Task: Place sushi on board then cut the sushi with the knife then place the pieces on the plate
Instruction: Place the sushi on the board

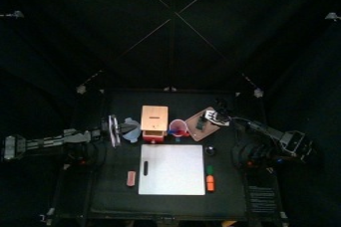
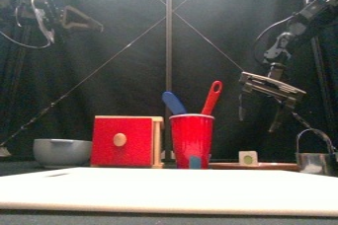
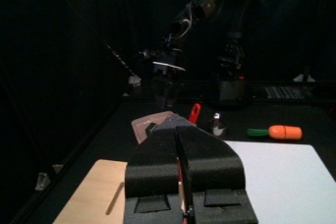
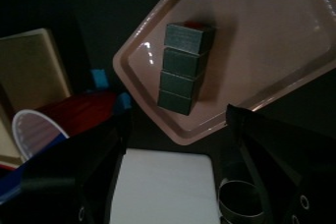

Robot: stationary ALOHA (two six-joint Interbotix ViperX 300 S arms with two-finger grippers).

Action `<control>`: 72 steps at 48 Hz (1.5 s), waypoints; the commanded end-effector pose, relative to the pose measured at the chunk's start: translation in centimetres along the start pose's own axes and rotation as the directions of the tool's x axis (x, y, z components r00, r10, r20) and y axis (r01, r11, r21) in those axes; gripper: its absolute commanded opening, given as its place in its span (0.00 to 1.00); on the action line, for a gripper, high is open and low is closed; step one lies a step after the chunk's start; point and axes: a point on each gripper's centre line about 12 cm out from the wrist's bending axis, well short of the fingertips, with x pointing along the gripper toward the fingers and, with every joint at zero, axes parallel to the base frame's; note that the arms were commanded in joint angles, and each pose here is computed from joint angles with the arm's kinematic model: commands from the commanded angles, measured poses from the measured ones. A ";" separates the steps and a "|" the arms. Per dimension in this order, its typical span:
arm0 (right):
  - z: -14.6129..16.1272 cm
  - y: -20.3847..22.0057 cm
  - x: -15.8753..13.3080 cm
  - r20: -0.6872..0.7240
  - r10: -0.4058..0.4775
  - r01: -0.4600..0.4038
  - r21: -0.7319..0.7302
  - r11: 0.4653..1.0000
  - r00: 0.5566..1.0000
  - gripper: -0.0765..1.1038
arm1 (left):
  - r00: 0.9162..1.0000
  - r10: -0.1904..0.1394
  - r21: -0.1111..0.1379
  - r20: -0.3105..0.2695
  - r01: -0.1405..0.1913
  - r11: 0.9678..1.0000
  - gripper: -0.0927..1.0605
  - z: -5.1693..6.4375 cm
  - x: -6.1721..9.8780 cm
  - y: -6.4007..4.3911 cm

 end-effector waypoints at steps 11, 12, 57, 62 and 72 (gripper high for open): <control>1.5 2.7 2.2 0.024 -0.055 0.054 0.020 0.998 0.998 0.94 | 1.000 0.010 0.004 0.013 -0.010 1.000 0.16 0.4 0.2 0.3; 1.5 2.7 2.4 0.026 -0.061 0.060 0.024 0.998 0.998 0.94 | 1.000 0.010 0.004 0.014 -0.010 1.000 0.16 0.4 0.2 0.3; 0.1 2.6 8.3 0.053 -0.261 0.262 -0.006 0.965 0.964 0.80 | 1.000 0.007 0.003 -0.013 -0.007 1.000 0.16 -0.7 -0.1 0.1; 0.1 2.5 8.6 0.052 -0.271 0.272 -0.010 0.962 0.961 0.69 | 1.000 0.008 0.001 -0.016 -0.008 1.000 0.16 -0.8 -0.2 0.1; 0.1 2.5 8.1 0.055 -0.271 0.272 -0.022 0.962 0.961 0.57 | 1.000 0.008 0.001 -0.012 -0.008 1.000 0.16 -0.7 -0.2 0.1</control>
